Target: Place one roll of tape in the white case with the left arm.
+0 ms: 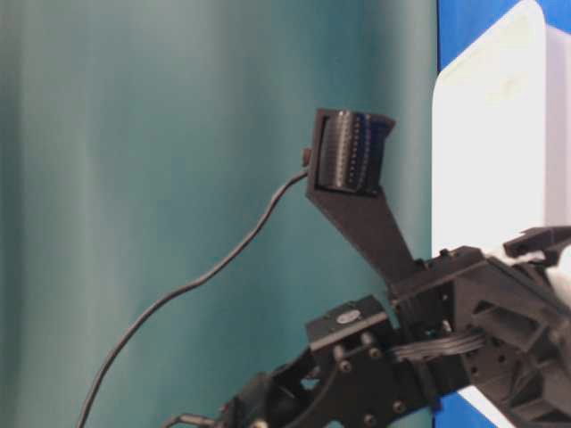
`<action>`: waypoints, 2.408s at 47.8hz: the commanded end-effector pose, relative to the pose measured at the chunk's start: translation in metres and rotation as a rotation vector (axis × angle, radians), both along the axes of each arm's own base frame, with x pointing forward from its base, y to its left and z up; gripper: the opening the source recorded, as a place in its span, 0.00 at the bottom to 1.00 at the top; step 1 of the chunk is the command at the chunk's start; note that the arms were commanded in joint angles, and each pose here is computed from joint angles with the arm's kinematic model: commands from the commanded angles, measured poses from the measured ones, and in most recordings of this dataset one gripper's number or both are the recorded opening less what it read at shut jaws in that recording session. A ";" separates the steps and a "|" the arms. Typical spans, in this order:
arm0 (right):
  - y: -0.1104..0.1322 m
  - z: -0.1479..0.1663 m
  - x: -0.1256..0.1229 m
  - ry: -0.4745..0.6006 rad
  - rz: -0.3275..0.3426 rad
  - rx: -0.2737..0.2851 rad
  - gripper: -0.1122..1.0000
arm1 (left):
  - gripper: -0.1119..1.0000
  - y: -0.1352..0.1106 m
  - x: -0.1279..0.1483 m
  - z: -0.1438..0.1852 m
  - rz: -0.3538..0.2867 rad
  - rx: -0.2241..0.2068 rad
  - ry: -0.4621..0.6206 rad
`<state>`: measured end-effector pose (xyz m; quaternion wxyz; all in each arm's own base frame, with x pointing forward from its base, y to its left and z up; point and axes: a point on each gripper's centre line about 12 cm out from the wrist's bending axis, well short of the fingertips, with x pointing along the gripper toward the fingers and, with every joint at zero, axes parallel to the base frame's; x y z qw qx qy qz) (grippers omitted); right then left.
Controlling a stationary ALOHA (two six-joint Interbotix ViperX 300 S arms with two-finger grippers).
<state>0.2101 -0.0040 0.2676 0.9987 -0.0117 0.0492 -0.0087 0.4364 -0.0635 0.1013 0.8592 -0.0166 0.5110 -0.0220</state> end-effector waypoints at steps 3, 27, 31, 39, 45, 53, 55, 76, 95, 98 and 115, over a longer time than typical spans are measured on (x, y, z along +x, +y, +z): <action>0.000 0.003 0.002 -0.005 -0.002 0.001 0.00 | 0.34 -0.002 0.005 0.058 -0.012 -0.007 -0.109; 0.000 -0.001 0.003 0.014 -0.002 0.002 0.00 | 0.34 0.098 -0.004 0.107 0.064 0.130 -0.204; 0.000 -0.001 0.004 0.017 -0.002 0.002 0.00 | 0.34 0.116 -0.004 0.098 0.069 0.156 -0.208; 0.000 -0.002 0.004 0.020 -0.001 0.000 0.00 | 0.34 0.145 -0.003 0.071 0.110 0.171 -0.190; 0.000 -0.003 0.004 0.025 -0.002 0.002 0.00 | 0.34 0.159 -0.001 0.049 0.135 0.168 -0.156; 0.000 -0.004 0.004 0.031 -0.002 0.002 0.00 | 0.35 0.170 0.000 0.027 0.156 0.164 -0.144; 0.000 -0.004 0.004 0.031 -0.002 0.002 0.00 | 0.42 0.171 0.001 0.024 0.158 0.164 -0.150; 0.000 -0.004 0.005 0.034 -0.002 0.004 0.00 | 0.73 0.177 -0.012 0.041 0.186 0.165 -0.154; 0.000 -0.002 0.004 0.028 -0.002 0.002 0.00 | 0.73 0.133 -0.045 0.157 0.121 0.184 -0.415; 0.000 -0.002 0.004 0.028 -0.002 0.004 0.00 | 0.73 0.125 -0.054 0.167 0.109 0.178 -0.456; 0.000 -0.002 0.004 0.021 -0.001 0.000 0.00 | 0.73 0.095 -0.124 0.197 0.093 0.130 -0.838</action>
